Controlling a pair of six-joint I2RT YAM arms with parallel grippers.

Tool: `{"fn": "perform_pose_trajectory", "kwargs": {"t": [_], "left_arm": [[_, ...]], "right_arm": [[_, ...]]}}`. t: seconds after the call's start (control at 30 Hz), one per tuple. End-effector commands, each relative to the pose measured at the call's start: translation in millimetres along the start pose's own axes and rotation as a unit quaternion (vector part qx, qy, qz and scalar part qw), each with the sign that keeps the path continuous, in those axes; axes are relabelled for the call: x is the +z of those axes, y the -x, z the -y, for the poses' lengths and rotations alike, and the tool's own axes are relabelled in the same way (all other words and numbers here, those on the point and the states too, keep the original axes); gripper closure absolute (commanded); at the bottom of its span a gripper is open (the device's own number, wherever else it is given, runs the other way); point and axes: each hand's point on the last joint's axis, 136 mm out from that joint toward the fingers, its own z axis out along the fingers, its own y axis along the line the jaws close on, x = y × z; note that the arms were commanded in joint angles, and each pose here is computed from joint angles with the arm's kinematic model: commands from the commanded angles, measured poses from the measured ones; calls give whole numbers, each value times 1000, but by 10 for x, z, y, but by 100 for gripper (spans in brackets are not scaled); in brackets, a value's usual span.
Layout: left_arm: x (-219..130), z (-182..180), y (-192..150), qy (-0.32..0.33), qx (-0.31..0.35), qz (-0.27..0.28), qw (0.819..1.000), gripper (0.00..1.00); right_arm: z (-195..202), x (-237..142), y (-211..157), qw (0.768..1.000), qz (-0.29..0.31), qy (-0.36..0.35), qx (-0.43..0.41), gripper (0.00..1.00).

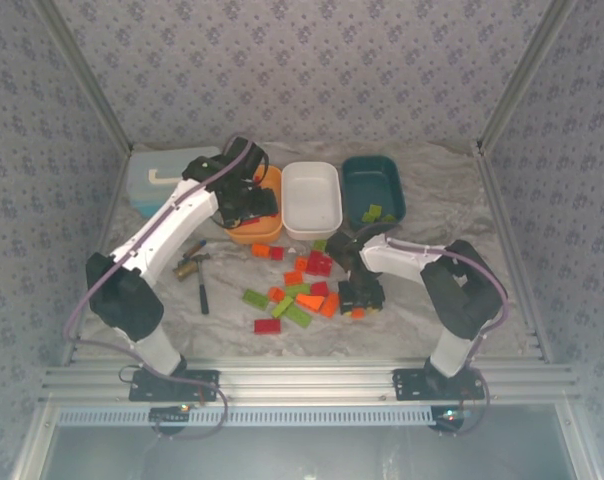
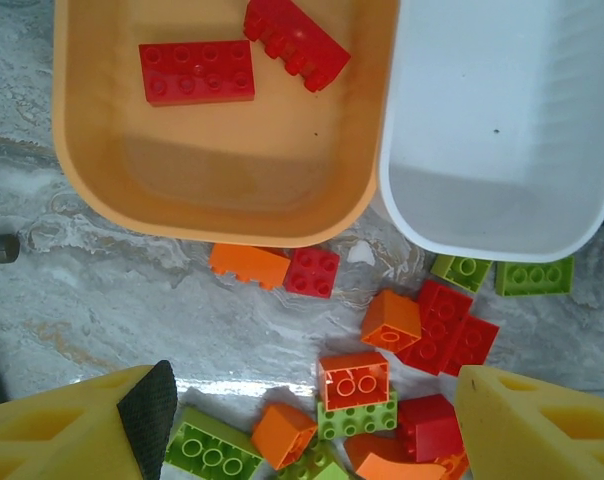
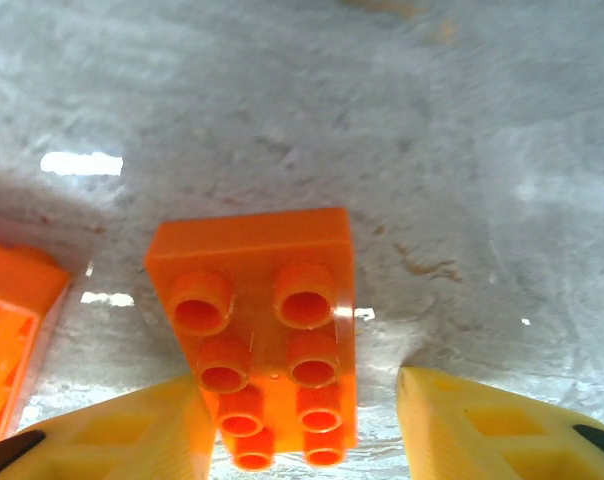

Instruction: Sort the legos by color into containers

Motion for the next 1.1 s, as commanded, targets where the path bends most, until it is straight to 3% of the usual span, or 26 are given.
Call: {"fn": "perform_pose_trajectory", "kwargs": {"t": [0.0, 0.27, 0.43, 0.57, 0.83, 1.07], "left_arm": [[-53, -1, -119, -4, 0, -10, 1000, 24], [-32, -83, -290, 0, 13, -22, 1000, 24], [1, -141, -496, -11, 26, -39, 999, 24], [-53, -236, -695, -21, 40, -47, 998, 24], [-85, -469, -1050, -36, 71, -44, 996, 24], [-99, -486, -1033, -39, 61, -29, 997, 24]], "right_arm": [[42, -13, 119, 1000, 12, -13, 1, 51], [75, -108, 191, 999, 33, -8, 5, 67], [64, -513, 263, 997, 73, -5, 1, 70], [-47, -1045, 481, 992, 125, 8, -8, 70], [-301, -1804, 1528, 972, 228, 56, 26, 70], [-479, -1622, 2340, 971, 224, 69, 45, 69]]}}
